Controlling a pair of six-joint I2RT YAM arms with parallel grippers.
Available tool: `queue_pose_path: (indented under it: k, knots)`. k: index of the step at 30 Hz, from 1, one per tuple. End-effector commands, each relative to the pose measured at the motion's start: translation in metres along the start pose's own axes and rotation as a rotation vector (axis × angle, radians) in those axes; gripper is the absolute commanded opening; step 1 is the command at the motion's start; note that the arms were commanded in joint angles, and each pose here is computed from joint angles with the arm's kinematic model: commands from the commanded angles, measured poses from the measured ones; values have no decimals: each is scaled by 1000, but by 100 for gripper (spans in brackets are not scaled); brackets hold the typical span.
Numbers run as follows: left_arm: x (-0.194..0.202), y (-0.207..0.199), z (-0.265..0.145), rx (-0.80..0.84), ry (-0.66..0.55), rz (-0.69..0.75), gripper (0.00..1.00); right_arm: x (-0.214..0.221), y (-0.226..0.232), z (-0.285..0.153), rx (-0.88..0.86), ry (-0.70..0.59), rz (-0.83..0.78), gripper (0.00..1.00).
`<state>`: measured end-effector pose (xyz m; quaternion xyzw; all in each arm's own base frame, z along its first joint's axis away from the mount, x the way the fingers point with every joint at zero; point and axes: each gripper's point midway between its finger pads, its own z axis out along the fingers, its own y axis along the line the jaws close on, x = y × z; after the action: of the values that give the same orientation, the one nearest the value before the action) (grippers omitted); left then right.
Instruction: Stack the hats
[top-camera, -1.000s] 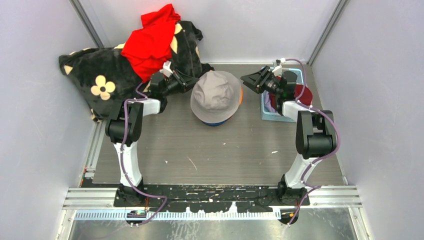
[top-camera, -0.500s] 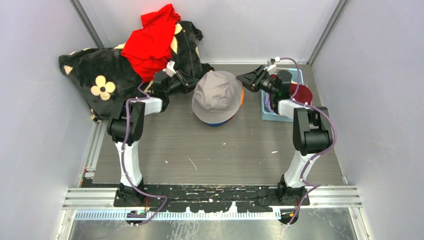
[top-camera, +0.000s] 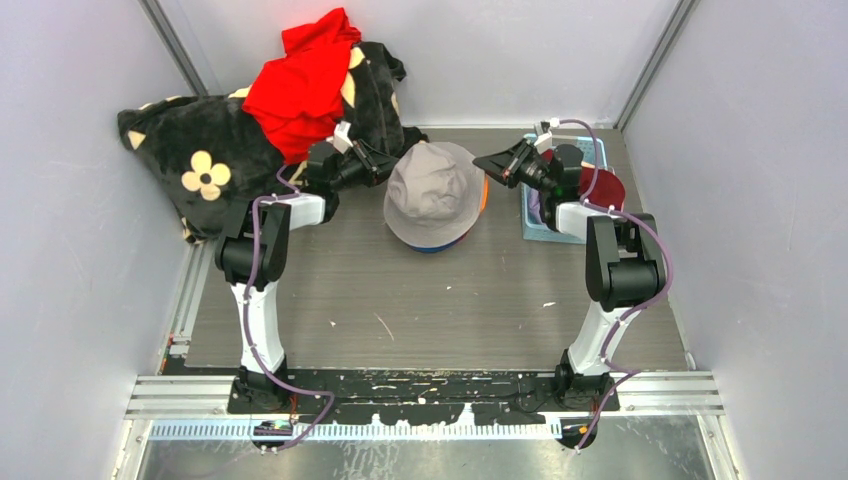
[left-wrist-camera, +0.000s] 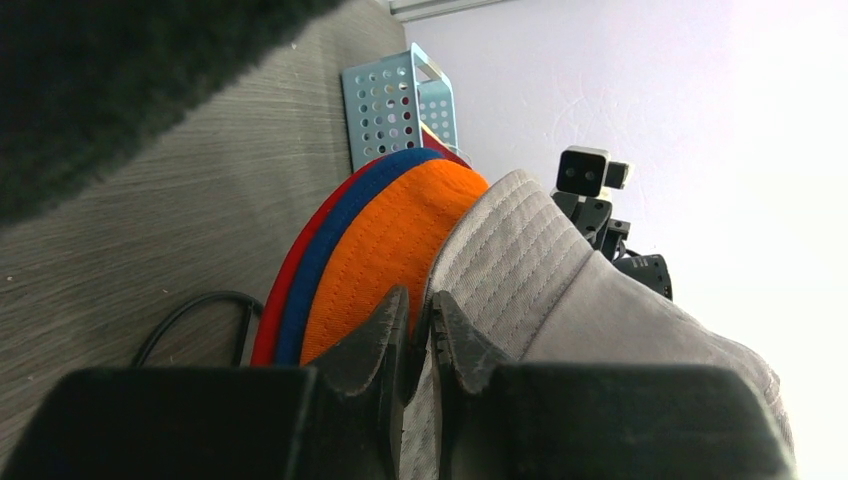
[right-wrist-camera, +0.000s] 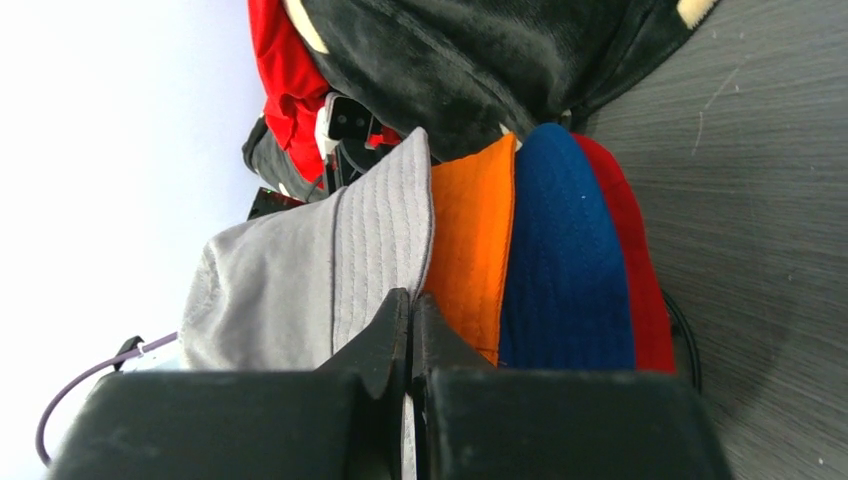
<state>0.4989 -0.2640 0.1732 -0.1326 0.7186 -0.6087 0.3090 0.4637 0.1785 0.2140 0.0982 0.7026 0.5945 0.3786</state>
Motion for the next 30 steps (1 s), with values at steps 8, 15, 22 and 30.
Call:
queue_pose_path:
  k: [8, 15, 22, 30]
  knots:
    - [5, -12, 4, 51, 29, 54, 13, 9, -43, -7, 179, -14, -57, 1]
    - [9, -6, 2, 42, 30, 48, 13, 12, -45, -11, 192, -10, -71, 1]
    - [-10, -15, -22, -18, -41, 114, 23, 18, -42, -17, 195, -9, -78, 1]
    - [-34, -22, -81, -227, -228, 240, 32, 24, -36, -25, 187, -13, -94, 1]
